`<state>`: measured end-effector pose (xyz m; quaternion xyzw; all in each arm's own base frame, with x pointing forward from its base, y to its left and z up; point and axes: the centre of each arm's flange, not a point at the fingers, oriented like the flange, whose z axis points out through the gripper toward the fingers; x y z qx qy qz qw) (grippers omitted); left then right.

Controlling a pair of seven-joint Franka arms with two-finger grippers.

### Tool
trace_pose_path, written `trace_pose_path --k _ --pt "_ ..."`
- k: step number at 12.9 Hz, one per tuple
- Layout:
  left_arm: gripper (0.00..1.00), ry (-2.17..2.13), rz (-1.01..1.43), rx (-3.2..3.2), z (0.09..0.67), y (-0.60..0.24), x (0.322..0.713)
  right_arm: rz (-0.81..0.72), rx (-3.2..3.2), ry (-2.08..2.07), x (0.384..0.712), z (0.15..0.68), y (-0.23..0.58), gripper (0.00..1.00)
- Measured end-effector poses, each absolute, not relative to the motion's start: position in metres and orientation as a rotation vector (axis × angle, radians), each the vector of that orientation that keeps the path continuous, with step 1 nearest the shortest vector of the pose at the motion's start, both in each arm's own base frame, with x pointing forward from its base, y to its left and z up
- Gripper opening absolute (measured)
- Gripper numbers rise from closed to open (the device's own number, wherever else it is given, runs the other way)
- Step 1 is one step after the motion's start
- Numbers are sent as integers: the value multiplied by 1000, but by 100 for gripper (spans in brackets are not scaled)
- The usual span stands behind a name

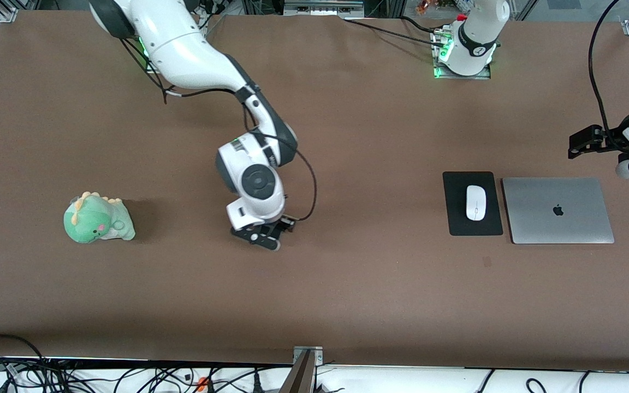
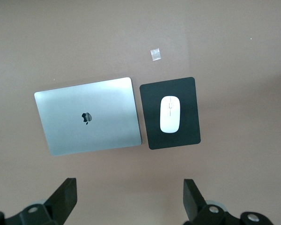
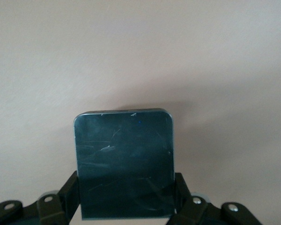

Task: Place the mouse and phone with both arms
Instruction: 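Carry the black phone with the right gripper beside the plush toy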

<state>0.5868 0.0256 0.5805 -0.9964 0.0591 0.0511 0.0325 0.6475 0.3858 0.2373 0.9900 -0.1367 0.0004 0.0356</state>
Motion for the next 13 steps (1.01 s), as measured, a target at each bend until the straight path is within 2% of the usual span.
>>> trace_pose_path --k 3,6,10,13 --pt "100 162 70 -3051 591 26 572 -35 3058 -205 677 253 327 80" --pt "100 131 10 -3054 593 36 553 -89 3055 -53 696 242 267 80" --pt "100 115 -27 -3096 593 31 545 -166 3059 -6 712 216 176 80" --pt "100 79 -34 -3112 594 33 542 -182 3070 -55 711 190 132 80"
